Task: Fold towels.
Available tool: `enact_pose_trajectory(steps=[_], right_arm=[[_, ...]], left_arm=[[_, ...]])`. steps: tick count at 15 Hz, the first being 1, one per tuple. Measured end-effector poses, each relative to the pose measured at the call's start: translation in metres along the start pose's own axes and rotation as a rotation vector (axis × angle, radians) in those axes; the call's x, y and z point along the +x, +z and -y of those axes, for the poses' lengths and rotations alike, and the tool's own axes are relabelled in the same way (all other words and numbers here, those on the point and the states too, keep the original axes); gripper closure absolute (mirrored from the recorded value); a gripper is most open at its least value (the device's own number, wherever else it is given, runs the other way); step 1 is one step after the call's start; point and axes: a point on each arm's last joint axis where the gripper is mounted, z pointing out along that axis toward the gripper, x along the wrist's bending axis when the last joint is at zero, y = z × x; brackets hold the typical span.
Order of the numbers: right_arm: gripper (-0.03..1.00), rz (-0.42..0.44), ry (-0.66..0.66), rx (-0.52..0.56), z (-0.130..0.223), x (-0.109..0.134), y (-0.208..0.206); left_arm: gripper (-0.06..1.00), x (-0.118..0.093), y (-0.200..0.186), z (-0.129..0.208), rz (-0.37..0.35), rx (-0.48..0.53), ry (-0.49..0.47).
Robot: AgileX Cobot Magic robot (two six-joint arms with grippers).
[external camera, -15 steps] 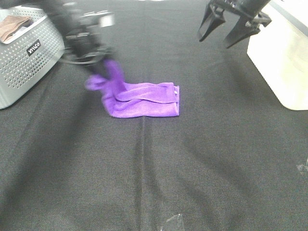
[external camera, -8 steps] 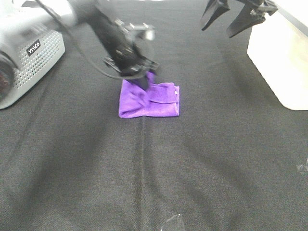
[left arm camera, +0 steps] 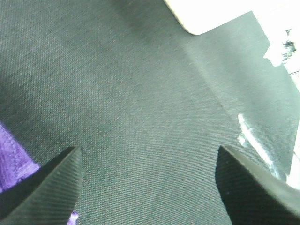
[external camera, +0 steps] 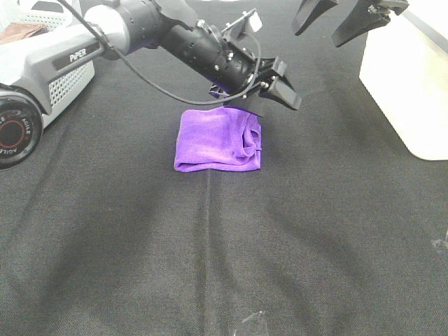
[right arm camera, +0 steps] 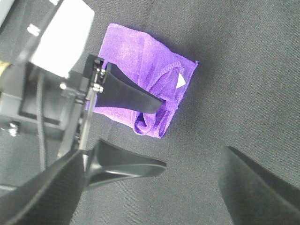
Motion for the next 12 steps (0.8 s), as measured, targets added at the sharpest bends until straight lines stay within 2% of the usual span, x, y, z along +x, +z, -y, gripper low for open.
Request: enact_pose_trajectory(steps=[2,3,5,7,10,12], right_arm=[[0.22,0.000,0.000,0.000,0.000,0.000,0.000],[0.22,0.000,0.000,0.000,0.000,0.000,0.000],[0.22,0.000,0.000,0.000,0.000,0.000,0.000],[0.22,0.000,0.000,0.000,0.000,0.000,0.000],[0.22,0.000,0.000,0.000,0.000,0.000,0.000],[0.22,0.000,0.000,0.000,0.000,0.000,0.000]], left_arm=[[0.22,0.003,-0.015,-0.001,-0.015,0.059,0.014],[0.22,0.007,-0.023,-0.003,-0.053,0.079,0.005],[0.22,0.021,-0.037,-0.005,-0.121,0.072,-0.041],[0.22,0.035,-0.033,0.000,-0.139,0.087,-0.080],[0.22,0.051,-0.014,0.013,-0.117,0.124,-0.126],[0.22,0.055,-0.002,0.018,-0.047,0.105,-0.174]])
